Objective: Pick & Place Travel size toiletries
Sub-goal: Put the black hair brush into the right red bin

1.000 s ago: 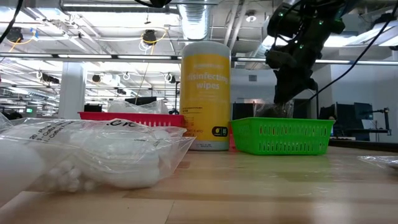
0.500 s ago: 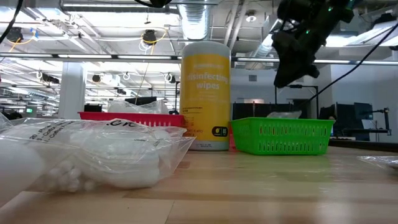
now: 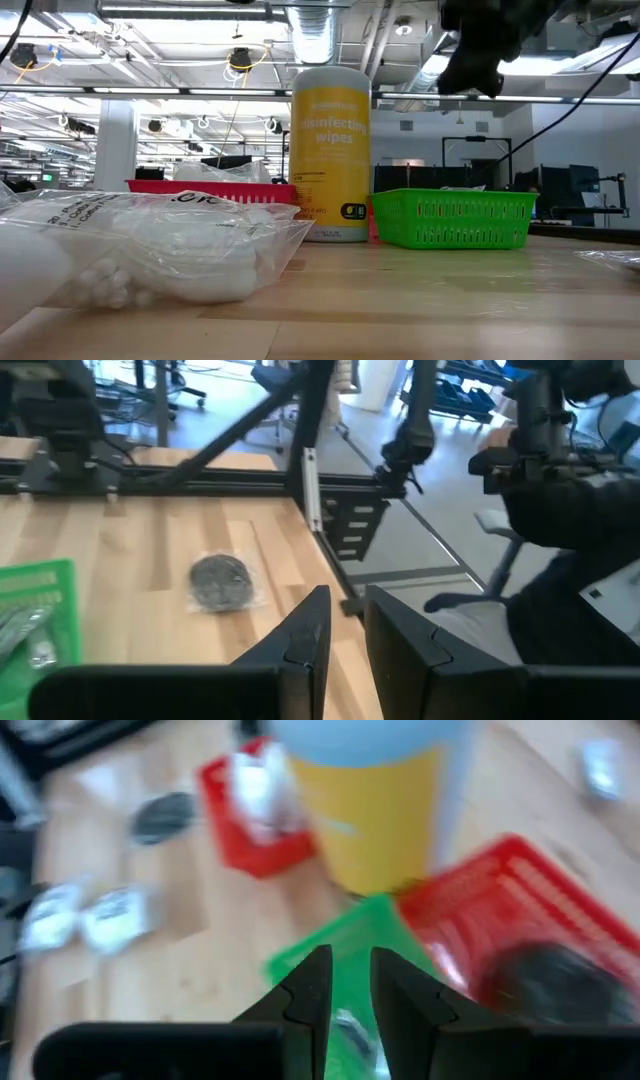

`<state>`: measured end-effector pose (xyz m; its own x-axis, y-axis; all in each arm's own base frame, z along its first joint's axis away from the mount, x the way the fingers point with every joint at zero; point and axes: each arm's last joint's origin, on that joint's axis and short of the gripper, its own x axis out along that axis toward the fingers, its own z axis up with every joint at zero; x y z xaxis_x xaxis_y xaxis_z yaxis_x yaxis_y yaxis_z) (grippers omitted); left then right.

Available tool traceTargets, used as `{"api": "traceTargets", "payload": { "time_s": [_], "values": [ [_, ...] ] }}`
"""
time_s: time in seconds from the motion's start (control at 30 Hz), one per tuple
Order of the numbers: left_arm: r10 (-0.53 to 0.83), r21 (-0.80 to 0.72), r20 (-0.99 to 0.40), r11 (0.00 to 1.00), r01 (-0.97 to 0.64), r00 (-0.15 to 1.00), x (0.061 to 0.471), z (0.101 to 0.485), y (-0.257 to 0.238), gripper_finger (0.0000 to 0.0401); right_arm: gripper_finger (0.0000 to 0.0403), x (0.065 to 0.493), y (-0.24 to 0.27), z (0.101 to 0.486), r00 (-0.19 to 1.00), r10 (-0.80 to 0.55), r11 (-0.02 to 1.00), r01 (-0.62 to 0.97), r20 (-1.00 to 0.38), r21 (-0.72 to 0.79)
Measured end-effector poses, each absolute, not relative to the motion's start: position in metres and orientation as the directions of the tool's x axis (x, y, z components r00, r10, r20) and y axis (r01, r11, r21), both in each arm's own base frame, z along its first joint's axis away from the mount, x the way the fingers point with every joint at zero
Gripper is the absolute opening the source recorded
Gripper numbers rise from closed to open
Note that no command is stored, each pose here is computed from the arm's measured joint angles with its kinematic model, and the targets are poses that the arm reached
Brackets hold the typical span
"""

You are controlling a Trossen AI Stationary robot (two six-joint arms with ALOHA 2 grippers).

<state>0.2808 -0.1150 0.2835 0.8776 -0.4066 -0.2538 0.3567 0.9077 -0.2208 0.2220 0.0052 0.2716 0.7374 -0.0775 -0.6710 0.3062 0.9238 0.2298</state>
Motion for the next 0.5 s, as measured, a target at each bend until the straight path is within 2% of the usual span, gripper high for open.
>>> {"api": "traceTargets", "payload": {
  "time_s": [0.13,0.27,0.5],
  "values": [
    [-0.434,-0.219,-0.286,0.897,0.383,0.854,0.275,0.280,-0.126,0.0057,0.0064,0.224,0.029,0.275,0.774,0.006,0.947,0.198,-0.633,0.251],
    [-0.401,-0.204,-0.322,0.914,0.351,0.857,0.269,0.274,-0.134,0.0057,0.0064,0.225,0.051,0.276,0.792,0.082,0.955,0.112,-0.605,0.276],
    [-0.377,-0.275,-0.413,0.920,0.281,0.829,0.257,0.240,-0.136,0.0057,0.0064,0.235,0.079,0.265,0.783,0.155,0.962,0.020,-0.603,0.273]
  ]
}}
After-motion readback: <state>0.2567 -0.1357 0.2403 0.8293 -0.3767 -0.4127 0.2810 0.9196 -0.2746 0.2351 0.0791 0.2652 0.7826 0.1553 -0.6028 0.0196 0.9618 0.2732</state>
